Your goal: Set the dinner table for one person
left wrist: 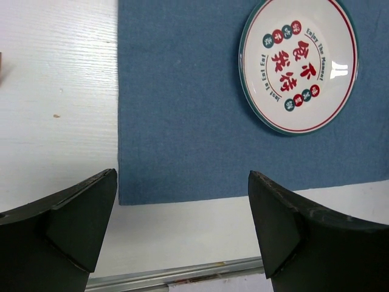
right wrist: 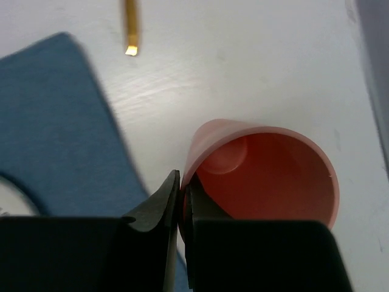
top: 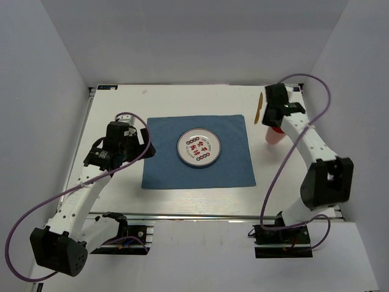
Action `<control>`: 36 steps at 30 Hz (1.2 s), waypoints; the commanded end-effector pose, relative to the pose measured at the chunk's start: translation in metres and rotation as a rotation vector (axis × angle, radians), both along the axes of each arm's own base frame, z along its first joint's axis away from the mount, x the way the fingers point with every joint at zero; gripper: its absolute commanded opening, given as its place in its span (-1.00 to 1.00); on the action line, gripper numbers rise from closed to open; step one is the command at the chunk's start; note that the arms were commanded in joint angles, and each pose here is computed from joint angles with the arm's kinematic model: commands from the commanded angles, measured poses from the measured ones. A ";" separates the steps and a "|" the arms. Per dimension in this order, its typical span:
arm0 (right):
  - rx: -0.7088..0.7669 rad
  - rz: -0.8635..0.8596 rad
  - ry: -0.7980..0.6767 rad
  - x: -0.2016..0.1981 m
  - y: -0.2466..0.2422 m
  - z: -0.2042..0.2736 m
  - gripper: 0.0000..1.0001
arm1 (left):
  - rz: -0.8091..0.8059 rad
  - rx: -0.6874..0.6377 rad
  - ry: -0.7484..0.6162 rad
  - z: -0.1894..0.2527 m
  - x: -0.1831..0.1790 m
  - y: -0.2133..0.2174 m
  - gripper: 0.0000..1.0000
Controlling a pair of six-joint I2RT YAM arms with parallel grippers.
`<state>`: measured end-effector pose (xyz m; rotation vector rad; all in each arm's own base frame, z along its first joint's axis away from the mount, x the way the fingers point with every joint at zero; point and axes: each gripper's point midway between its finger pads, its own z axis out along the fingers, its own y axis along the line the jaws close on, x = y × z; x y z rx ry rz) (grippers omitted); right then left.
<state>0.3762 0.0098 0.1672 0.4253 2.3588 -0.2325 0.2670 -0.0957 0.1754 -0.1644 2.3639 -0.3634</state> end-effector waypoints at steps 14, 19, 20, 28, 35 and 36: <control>-0.034 0.447 0.090 0.104 0.188 -0.009 -1.00 | 0.131 0.053 -0.053 0.011 0.003 0.024 0.96; -0.039 0.459 0.081 0.116 0.202 -0.016 -1.00 | 0.127 0.049 -0.061 0.012 0.003 0.024 0.96; -0.038 0.461 0.074 0.119 0.204 -0.016 -1.00 | 0.127 0.048 -0.063 0.012 0.003 0.024 0.96; -0.068 0.416 0.080 0.125 0.198 -0.025 -1.00 | 0.109 0.043 -0.053 0.010 0.003 0.021 0.96; -0.058 0.422 0.087 0.124 0.197 -0.026 -0.93 | 0.102 0.037 -0.051 0.010 0.004 0.019 0.96; -0.053 0.426 0.082 0.124 0.198 -0.024 -0.71 | 0.101 0.038 -0.050 0.009 0.003 0.019 0.96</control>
